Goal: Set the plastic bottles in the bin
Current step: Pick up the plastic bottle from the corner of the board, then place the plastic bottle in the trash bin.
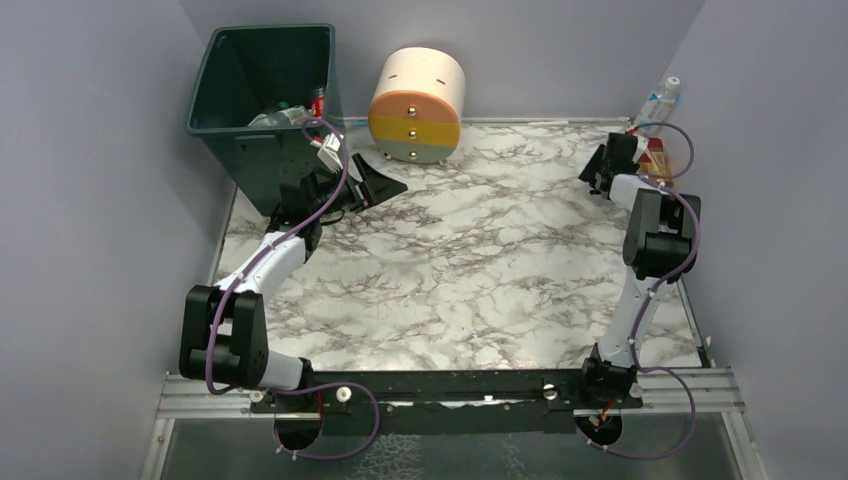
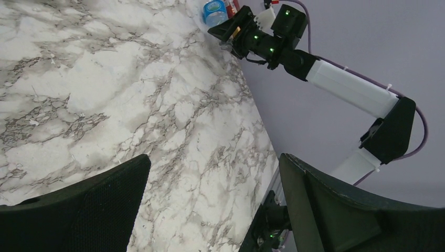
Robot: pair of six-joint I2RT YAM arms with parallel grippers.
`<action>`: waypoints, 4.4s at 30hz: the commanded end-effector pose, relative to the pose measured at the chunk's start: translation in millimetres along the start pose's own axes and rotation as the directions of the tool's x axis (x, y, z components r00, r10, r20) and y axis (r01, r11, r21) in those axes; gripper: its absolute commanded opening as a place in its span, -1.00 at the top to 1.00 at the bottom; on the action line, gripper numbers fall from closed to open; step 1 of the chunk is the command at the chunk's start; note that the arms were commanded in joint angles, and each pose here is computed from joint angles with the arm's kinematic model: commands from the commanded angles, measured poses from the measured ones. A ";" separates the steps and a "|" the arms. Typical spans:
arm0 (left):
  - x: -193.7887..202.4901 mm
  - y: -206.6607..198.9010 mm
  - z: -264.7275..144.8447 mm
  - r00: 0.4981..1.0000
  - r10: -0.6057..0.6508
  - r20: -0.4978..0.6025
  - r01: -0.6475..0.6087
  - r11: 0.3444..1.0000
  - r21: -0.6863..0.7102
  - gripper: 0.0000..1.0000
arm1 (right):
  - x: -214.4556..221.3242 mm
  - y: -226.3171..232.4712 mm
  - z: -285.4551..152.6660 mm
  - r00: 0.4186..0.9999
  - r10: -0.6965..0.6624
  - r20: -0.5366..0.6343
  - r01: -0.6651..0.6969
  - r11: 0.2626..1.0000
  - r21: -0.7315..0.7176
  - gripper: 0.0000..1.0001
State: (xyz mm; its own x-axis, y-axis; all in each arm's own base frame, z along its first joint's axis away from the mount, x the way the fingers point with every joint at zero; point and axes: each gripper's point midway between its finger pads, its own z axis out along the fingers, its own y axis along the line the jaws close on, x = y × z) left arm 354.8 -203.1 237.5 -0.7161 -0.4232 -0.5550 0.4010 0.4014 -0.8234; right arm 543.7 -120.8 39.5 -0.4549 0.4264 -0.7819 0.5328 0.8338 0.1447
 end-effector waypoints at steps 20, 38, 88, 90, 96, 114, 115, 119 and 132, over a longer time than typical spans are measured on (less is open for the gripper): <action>24.5 -36.8 1.1 0.997 -0.011 -0.075 0.019 0.995 0.097 -0.99 | 41.6 82.2 -202.1 0.996 0.027 -0.084 -0.066 0.860 -0.506 -0.21; 56.5 -81.8 39.3 0.993 0.006 -0.114 0.001 0.998 0.058 -0.99 | 126.9 178.1 -352.6 0.977 -0.165 -0.138 -0.032 0.522 -0.853 -0.22; 59.9 -86.8 58.2 0.999 0.019 -0.036 -0.020 1.000 -0.021 -0.43 | 157.0 225.0 -468.5 0.966 -0.246 -0.081 0.000 0.313 -0.950 -0.53; 58.4 -88.4 58.8 0.999 0.025 -0.036 -0.026 0.999 -0.021 -0.43 | 151.3 223.8 -472.9 0.967 -0.244 -0.071 0.009 0.310 -0.951 -0.62; 49.5 -93.6 64.4 0.998 0.053 -0.037 -0.054 0.998 -0.023 -0.43 | 132.6 211.1 -487.4 0.970 -0.239 -0.037 0.042 0.316 -0.948 -0.99; -123.0 -117.3 33.8 0.962 0.181 0.203 -0.171 0.983 -0.063 -0.47 | 85.2 147.9 -517.3 0.989 -0.146 0.030 0.087 0.404 -0.911 -0.99; -136.5 -118.0 27.7 0.955 0.190 0.228 -0.179 0.981 -0.071 -0.48 | 86.2 146.8 -517.2 0.988 -0.149 0.028 0.087 0.405 -0.910 -0.99; -189.1 -121.6 -1.3 0.920 0.221 0.324 -0.200 0.975 -0.097 -0.50 | 95.2 146.3 -520.7 0.986 -0.165 -0.009 0.056 0.383 -0.922 -0.99; -300.3 -132.2 -91.9 0.793 0.243 0.559 -0.231 0.968 -0.093 -0.52 | 121.8 147.0 -514.4 0.974 -0.213 -0.077 0.007 0.368 -0.930 -0.99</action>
State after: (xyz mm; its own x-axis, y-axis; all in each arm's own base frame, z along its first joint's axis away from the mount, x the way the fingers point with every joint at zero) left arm 469.4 -76.9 489.4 -0.2197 -0.6722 -0.7071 0.4374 0.5800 -0.6873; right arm 204.3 229.8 278.8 -0.5947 0.2707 -0.7570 -0.4586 0.6592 0.5959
